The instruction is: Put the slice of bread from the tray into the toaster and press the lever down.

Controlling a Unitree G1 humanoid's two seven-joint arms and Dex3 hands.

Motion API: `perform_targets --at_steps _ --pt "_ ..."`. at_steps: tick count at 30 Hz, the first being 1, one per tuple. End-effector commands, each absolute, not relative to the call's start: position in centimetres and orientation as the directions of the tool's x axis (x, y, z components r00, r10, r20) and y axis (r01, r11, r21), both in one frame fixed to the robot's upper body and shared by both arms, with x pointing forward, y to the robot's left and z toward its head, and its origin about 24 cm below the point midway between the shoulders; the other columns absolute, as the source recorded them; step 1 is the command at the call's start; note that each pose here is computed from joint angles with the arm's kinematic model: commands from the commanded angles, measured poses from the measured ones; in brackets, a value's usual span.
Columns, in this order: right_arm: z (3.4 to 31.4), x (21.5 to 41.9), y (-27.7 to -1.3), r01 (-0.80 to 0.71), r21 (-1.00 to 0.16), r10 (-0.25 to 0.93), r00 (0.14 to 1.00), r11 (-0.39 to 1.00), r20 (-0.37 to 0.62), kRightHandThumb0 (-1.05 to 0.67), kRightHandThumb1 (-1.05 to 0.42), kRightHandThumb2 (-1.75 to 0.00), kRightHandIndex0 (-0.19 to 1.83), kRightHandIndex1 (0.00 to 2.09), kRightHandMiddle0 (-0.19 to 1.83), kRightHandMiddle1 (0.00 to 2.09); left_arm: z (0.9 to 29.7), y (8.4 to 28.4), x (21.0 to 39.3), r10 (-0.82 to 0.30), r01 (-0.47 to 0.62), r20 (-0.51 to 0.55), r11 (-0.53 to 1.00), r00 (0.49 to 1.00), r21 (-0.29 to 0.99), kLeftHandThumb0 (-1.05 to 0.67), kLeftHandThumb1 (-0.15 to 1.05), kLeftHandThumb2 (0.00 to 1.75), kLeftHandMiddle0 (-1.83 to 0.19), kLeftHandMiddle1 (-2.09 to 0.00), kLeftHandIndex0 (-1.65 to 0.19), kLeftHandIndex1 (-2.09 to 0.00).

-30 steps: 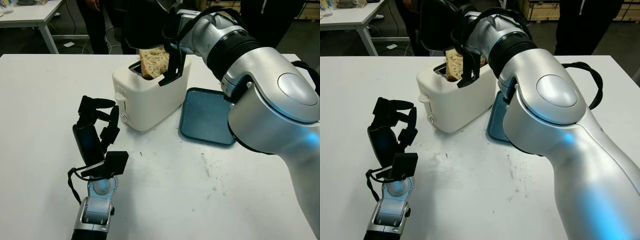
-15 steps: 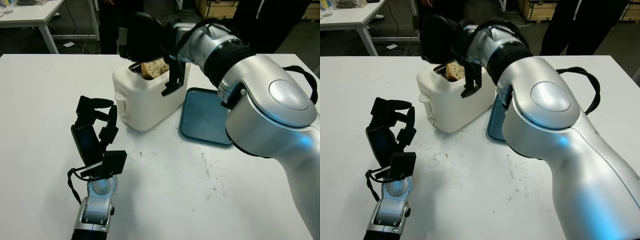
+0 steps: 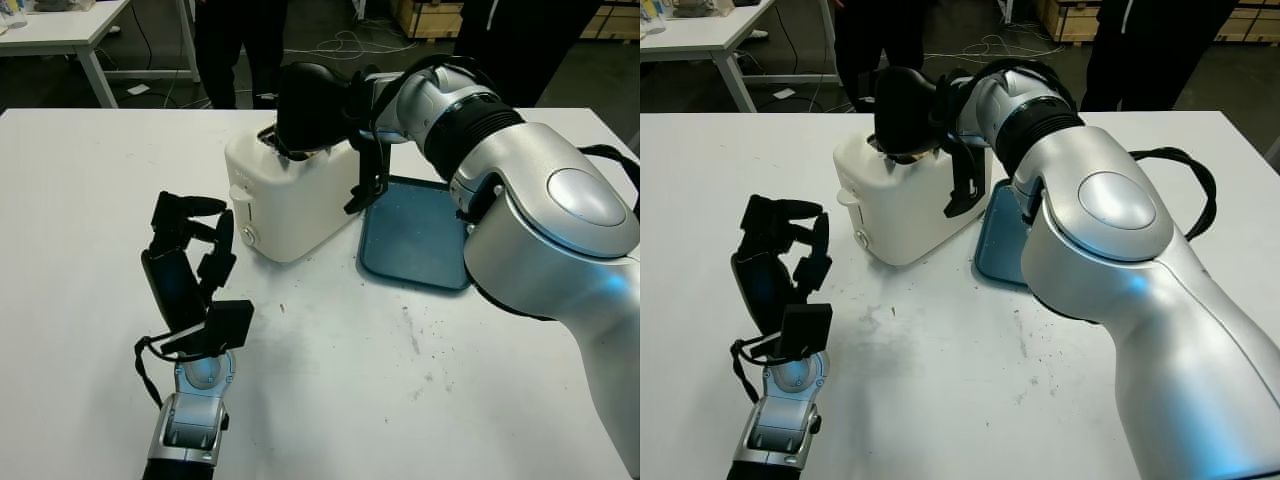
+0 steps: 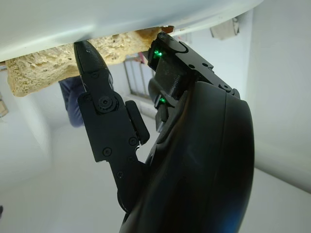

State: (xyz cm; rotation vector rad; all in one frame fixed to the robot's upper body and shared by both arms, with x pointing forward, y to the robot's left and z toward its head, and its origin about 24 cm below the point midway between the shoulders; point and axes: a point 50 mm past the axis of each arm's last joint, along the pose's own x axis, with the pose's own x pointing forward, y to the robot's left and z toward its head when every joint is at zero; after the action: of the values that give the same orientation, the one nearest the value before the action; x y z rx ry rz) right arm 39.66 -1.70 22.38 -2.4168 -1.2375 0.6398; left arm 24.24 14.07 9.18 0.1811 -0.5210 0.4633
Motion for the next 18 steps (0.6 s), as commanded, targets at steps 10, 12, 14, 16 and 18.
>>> perform_targets --at_steps 10,12,14,16,18 --pt "19.7 39.6 -1.3 0.671 -0.430 0.797 0.530 -0.604 -0.291 -0.34 -0.81 -0.01 0.44 0.82 0.98 0.04 9.4 13.2 24.2 0.406 -0.470 0.503 0.882 0.763 0.001 -0.50 0.92 0.35 -0.65 -1.74 -0.47 -1.47" --pt "19.7 39.6 -1.0 0.703 -0.366 0.792 0.527 -0.610 -0.307 -0.39 -0.84 -0.01 0.63 1.09 1.09 0.07 9.3 13.2 24.1 0.408 -0.472 0.501 0.882 0.764 0.003 -0.50 0.92 0.35 -0.64 -1.74 -0.47 -1.46" --pt "19.6 39.5 -0.7 0.746 -0.296 0.798 0.513 -0.597 -0.317 -0.41 -0.86 0.00 0.77 1.36 1.15 0.10 9.3 13.2 24.1 0.409 -0.474 0.501 0.880 0.763 0.005 -0.50 0.92 0.35 -0.64 -1.74 -0.47 -1.46" --pt "19.6 39.4 -0.6 0.767 -0.285 0.812 0.494 -0.575 -0.311 -0.61 -0.90 -0.15 1.06 1.66 0.96 1.20 9.3 13.3 24.1 0.413 -0.479 0.500 0.878 0.761 0.004 -0.50 0.92 0.35 -0.64 -1.74 -0.47 -1.46" --pt "19.8 39.4 -0.6 0.770 -0.296 0.820 0.485 -0.565 -0.304 -0.65 -0.92 -0.38 1.13 1.72 0.86 1.60 9.3 13.3 24.1 0.414 -0.479 0.501 0.878 0.760 0.001 -0.49 0.92 0.35 -0.65 -1.74 -0.47 -1.46"
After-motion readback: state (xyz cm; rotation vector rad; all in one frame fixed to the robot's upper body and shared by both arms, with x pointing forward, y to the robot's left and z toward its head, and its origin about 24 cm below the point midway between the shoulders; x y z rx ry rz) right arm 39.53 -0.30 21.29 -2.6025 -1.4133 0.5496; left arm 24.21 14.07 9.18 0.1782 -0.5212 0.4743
